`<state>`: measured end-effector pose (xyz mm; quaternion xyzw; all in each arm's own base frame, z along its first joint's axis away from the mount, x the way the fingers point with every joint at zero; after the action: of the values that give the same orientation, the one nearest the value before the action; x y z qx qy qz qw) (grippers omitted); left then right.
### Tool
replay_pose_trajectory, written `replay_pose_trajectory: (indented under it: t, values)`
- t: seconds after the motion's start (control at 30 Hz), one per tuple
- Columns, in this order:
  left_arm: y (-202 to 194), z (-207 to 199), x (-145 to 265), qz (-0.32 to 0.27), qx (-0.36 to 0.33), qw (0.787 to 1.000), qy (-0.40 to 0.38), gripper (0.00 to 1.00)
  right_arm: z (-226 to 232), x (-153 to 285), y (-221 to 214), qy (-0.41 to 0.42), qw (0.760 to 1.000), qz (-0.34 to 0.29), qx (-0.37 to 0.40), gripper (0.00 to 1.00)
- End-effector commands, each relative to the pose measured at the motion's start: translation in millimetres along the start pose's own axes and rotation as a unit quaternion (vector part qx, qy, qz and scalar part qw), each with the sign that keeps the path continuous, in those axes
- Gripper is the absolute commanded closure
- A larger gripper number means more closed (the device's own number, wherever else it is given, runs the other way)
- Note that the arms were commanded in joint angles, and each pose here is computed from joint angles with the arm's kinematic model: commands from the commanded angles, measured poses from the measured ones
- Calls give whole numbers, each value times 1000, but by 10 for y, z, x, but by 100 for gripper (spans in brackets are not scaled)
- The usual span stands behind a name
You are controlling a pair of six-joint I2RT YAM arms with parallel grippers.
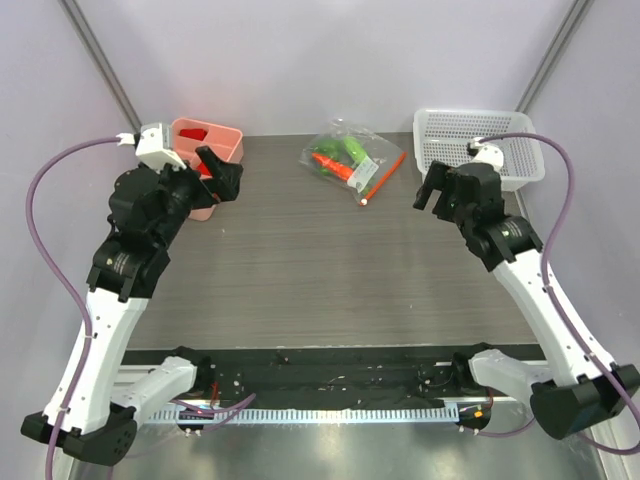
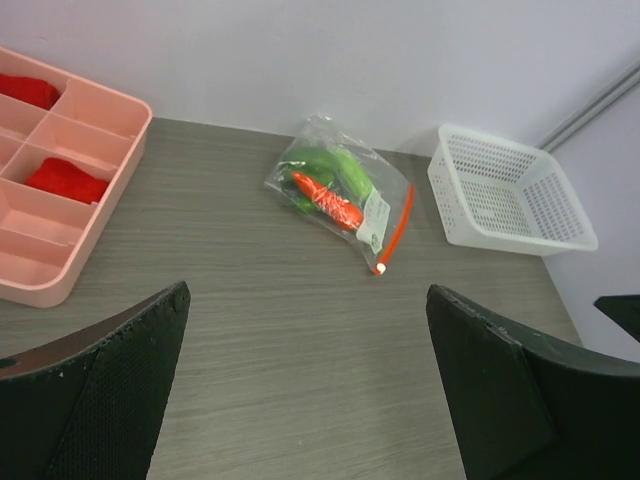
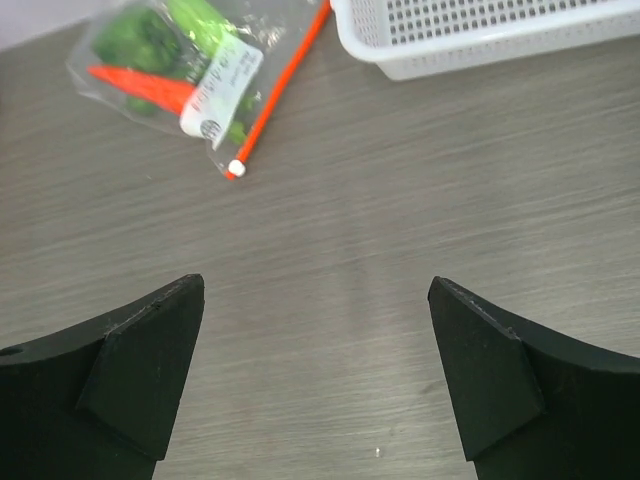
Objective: Open the zip-top bag and remove the fake food
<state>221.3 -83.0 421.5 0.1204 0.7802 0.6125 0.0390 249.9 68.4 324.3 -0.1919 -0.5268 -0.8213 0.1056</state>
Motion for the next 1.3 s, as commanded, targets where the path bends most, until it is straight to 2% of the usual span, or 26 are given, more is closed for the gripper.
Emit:
replay_pose_trajectory:
  t: [0.0,0.13,0.17,0.27,0.47,0.6,0.73,0.87,1.03,1.27]
  values:
    - [16,-67,15,36,-4,999,-28,0,53,-292,-140,-14,998,54,28,0]
    - [-54,-163,-32,76,-6,994,-78,0,193,-651,-344,28,994,101,39,0]
    - [-77,-201,-31,86,-5,991,-98,0,258,-753,-341,42,995,91,29,0]
    - [-129,-256,-76,106,0,986,-127,0,360,-1099,-501,53,992,116,15,0]
    - [-312,-253,-119,124,25,983,-133,0,574,-1789,-804,66,985,157,-39,0]
    - [-425,-282,-122,132,48,978,-153,0,654,-2154,-884,55,985,138,-84,1]
    - [-502,-294,-87,139,67,975,-162,0,752,-2403,-988,49,973,120,-189,7]
    - [-542,-284,-6,144,63,973,-167,0,730,-2620,-1131,47,964,88,-247,8]
    - [-560,-280,55,152,53,972,-174,0,700,-2806,-1214,45,961,63,-266,15]
    - [-563,-294,72,145,52,970,-186,0,607,-2956,-1381,39,960,71,-268,22]
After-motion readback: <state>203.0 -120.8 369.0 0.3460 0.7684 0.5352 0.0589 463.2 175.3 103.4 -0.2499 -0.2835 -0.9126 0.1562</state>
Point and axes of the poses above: each gripper's point midway between its finger pads, its own x axis back along the fingers, its own z axis along the line the jaws close on, y = z × x, the point moved 8 cm from there along x, back along the fingers, and after that the axes turned 8 degrees about -x, right-handed, at the moved point
